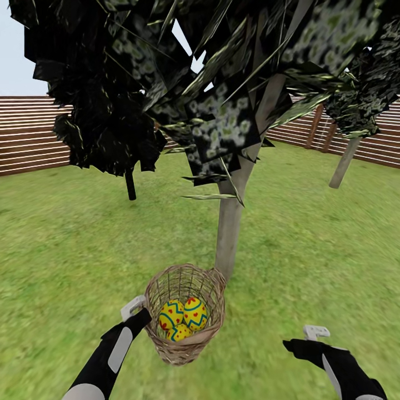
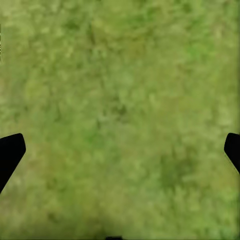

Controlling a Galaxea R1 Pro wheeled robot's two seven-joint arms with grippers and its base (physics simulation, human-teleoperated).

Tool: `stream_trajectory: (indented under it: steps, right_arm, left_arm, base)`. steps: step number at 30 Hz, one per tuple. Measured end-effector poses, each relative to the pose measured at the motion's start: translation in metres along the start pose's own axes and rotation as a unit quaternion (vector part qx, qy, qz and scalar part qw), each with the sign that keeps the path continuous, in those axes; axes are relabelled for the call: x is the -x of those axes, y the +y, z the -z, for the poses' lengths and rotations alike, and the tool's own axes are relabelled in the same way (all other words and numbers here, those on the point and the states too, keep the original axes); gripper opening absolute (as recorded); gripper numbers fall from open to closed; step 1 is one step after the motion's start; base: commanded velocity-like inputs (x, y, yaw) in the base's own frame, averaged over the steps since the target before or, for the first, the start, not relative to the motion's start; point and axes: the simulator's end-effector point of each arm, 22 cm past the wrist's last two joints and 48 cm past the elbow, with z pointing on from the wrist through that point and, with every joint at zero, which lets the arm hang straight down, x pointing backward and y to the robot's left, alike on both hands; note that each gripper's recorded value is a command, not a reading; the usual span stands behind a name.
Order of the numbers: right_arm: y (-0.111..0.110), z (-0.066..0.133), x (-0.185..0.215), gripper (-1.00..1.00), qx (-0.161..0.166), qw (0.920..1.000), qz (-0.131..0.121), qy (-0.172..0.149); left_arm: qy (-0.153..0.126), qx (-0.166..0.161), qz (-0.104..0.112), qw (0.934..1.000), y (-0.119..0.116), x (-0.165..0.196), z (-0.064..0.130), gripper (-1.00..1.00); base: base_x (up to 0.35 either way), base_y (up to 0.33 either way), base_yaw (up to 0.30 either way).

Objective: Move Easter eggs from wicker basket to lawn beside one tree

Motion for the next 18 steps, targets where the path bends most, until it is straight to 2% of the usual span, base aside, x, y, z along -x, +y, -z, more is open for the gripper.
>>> stream_trajectory:
  steps: [8, 12, 18]
  right_arm:
    - [0.0003, -0.0042, -0.0009, 1.00, 0.001, 1.0000, 0.002, 0.000]
    - [0.0002, -0.0039, -0.0009, 1.00, 0.001, 1.0000, 0.002, -0.001]
    - [0.0000, -0.0054, -0.0016, 1.00, 0.001, 1.0000, 0.002, 0.000]
  left_arm:
    - [0.000, -0.001, 0.000, 1.0000, 0.0011, -0.0012, -0.0038, -1.00]
    - [-0.001, -0.001, 0.000, 1.0000, 0.0009, -0.0007, -0.0034, -1.00]
    - [-0.001, 0.000, 0.001, 1.0000, 0.0019, -0.0012, -0.0048, -1.00]
  base:
    - [0.000, 0.000, 0.000]
    - [0.139, 0.000, 0.000]
    - [0.007, 0.000, 0.000]
